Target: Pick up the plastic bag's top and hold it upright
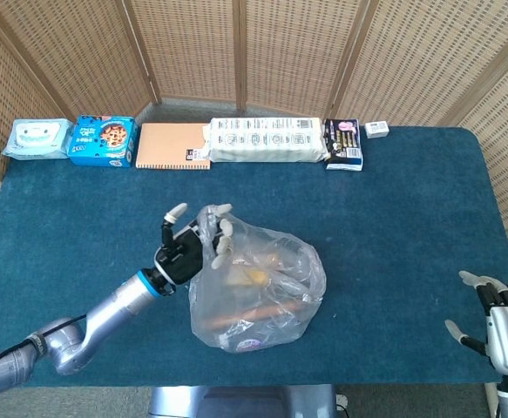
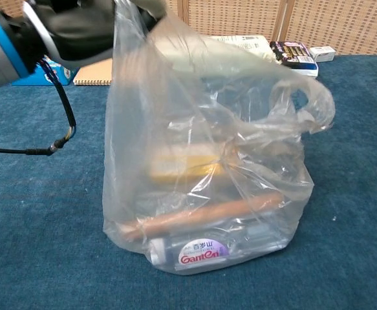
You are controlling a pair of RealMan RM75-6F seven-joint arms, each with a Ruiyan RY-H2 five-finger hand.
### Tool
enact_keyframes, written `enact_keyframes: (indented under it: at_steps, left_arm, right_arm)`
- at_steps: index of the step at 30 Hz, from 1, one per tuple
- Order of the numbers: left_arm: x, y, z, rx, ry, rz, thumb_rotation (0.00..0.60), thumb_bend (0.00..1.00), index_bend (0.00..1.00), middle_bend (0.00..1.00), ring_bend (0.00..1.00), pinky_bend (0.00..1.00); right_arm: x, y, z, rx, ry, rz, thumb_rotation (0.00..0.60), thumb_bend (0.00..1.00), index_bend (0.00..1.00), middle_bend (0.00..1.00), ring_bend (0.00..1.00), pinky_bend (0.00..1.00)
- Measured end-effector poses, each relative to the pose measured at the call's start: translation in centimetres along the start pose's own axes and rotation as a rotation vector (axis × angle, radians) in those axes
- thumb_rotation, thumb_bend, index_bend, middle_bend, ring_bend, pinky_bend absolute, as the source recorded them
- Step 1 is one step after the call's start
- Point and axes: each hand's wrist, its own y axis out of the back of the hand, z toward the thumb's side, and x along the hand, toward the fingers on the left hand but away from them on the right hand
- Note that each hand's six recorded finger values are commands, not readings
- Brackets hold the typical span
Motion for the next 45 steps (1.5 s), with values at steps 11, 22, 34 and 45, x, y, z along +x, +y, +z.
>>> enact_keyframes:
  at_steps: [11, 22, 34, 45]
  left_arm:
    - [-0.6, -2.8, 1.7, 0.145, 0.029, -0.125, 0.000, 0.38, 0.32, 0.53, 0.63, 0.70]
    - [-0.2, -5.1, 2.9, 0.292, 0.013, -0.122, 0.000, 0.38, 0.41, 0.56, 0.63, 0.70]
    - [-0.2, -5.3, 4.6, 0.541, -0.013, -0.016, 0.000, 0.38, 0.44, 0.56, 0.63, 0.67]
    - [0.1, -5.2, 5.3, 0.571, -0.014, 0.032, 0.000, 0.38, 0.44, 0.56, 0.63, 0.67]
  right_arm:
    - [-0.9, 0.0, 0.5, -0.011, 0.025, -0.005, 0.600, 0.17, 0.21, 0.31, 0.24, 0.22]
    - [-2.7, -0.7, 2.3, -0.038, 0.101, 0.014, 0.600, 0.17, 0.21, 0.31, 0.24, 0.24]
    - [-4.8, -2.4, 4.1, -0.080, 0.185, 0.021, 0.599, 0.17, 0.21, 0.29, 0.22, 0.24]
    - [-4.7, -3.8, 5.5, -0.059, 0.242, 0.014, 0.600, 0.14, 0.20, 0.26, 0.21, 0.24]
